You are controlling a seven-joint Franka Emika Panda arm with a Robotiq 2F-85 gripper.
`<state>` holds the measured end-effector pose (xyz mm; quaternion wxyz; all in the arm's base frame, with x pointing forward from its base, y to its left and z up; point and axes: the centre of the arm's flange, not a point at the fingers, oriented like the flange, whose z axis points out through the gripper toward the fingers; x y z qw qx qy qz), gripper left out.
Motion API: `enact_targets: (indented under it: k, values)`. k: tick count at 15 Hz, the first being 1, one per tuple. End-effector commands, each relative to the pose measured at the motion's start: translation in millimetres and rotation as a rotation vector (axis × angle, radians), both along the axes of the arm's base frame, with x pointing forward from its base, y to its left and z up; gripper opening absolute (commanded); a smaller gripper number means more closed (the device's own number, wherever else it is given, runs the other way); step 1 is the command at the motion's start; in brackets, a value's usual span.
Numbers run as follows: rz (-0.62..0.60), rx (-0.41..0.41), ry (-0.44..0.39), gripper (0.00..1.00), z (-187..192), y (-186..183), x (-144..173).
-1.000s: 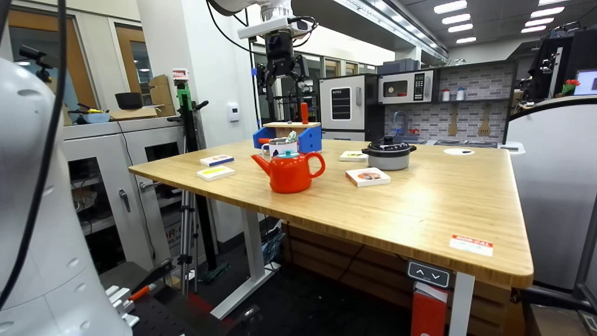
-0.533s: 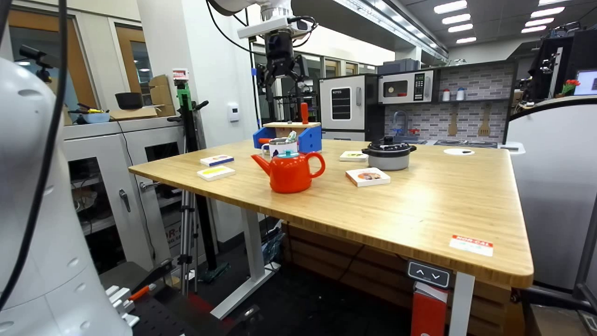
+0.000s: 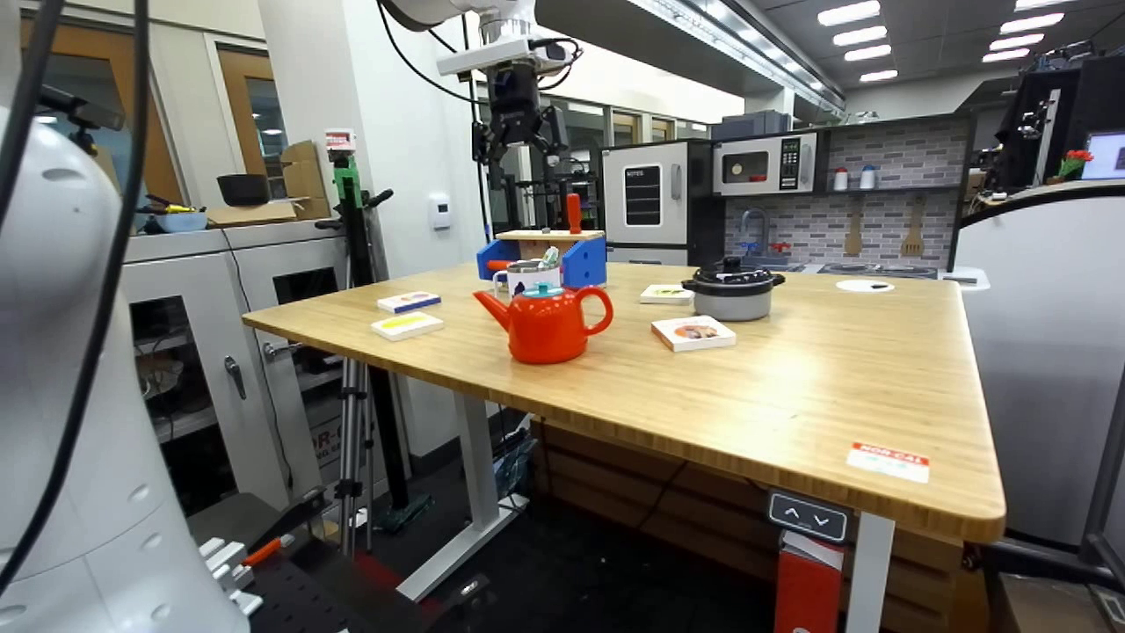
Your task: Take the marker from the cup and put it on the table
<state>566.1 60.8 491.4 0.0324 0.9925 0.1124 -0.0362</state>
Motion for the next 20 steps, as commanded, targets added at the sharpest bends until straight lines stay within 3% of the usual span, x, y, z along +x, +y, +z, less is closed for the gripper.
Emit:
enact_targets:
  k: [1,11,16,20]
  values:
    - [-0.033,0.018,0.021,1.0,-3.6,14.3,21.7]
    - [-0.13,0.001,0.054,1.0,-41.4,16.2,65.8]
    - [-0.08,0.104,0.058,1.0,-41.0,15.5,69.5]
    - [-0.078,0.131,0.055,1.0,-43.6,9.9,71.4]
